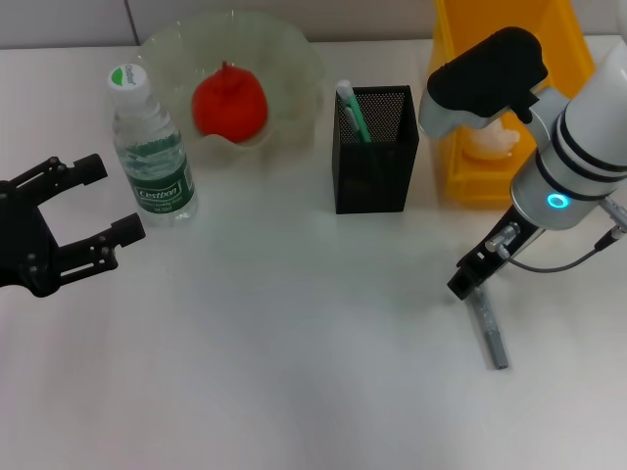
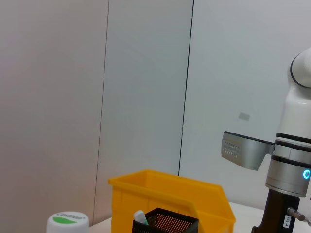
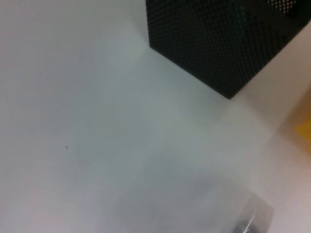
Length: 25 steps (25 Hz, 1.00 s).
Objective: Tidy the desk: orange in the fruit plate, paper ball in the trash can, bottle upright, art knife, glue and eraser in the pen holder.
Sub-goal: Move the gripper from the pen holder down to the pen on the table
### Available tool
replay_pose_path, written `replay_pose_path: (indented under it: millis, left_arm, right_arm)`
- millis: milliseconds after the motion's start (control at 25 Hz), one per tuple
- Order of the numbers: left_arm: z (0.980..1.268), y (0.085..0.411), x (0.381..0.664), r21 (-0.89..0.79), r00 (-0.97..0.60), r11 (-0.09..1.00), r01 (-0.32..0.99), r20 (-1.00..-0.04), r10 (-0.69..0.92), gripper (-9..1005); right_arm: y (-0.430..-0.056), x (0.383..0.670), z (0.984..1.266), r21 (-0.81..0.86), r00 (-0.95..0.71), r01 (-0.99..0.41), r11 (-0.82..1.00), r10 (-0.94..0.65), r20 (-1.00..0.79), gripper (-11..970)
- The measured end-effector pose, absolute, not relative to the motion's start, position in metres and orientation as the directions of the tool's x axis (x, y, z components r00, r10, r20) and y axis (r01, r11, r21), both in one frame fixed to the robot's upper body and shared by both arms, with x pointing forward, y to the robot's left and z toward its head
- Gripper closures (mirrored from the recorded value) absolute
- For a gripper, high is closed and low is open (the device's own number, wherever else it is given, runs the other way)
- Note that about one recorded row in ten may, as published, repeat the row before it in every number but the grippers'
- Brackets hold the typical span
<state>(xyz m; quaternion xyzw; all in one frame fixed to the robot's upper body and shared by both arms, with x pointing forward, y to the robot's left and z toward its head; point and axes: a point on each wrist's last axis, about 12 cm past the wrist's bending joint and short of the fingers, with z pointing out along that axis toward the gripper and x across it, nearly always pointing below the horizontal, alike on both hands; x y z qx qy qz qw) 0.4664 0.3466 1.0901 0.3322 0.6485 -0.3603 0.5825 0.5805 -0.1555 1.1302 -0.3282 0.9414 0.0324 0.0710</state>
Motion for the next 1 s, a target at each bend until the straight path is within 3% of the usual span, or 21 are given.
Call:
replay_pose_path:
  millis: [280,520,600,1000]
  left_arm:
    - [1.09,0.347,0.466,-0.082,-0.103,0.522,0.849,-0.995,0.011,154]
    - [1.089,0.347,0.464,-0.084,-0.104,0.522,0.849,-0.994,0.009,154]
    - [1.089,0.347,0.464,-0.084,-0.103,0.522,0.849,-0.995,0.008,154]
    - [1.089,0.347,0.464,-0.085,-0.105,0.523,0.848,-0.994,0.009,154]
  right_arm:
    - [-0.156,0.58,1.127,0.014,-0.778,-0.62,0.785,-0.612,-0.14,385]
    - [-0.157,0.58,1.126,0.016,-0.783,-0.615,0.789,-0.607,-0.138,626]
    - [-0.157,0.58,1.126,0.017,-0.785,-0.612,0.791,-0.604,-0.14,810]
    - [-0.155,0.578,1.137,0.016,-0.773,-0.623,0.782,-0.611,-0.171,866]
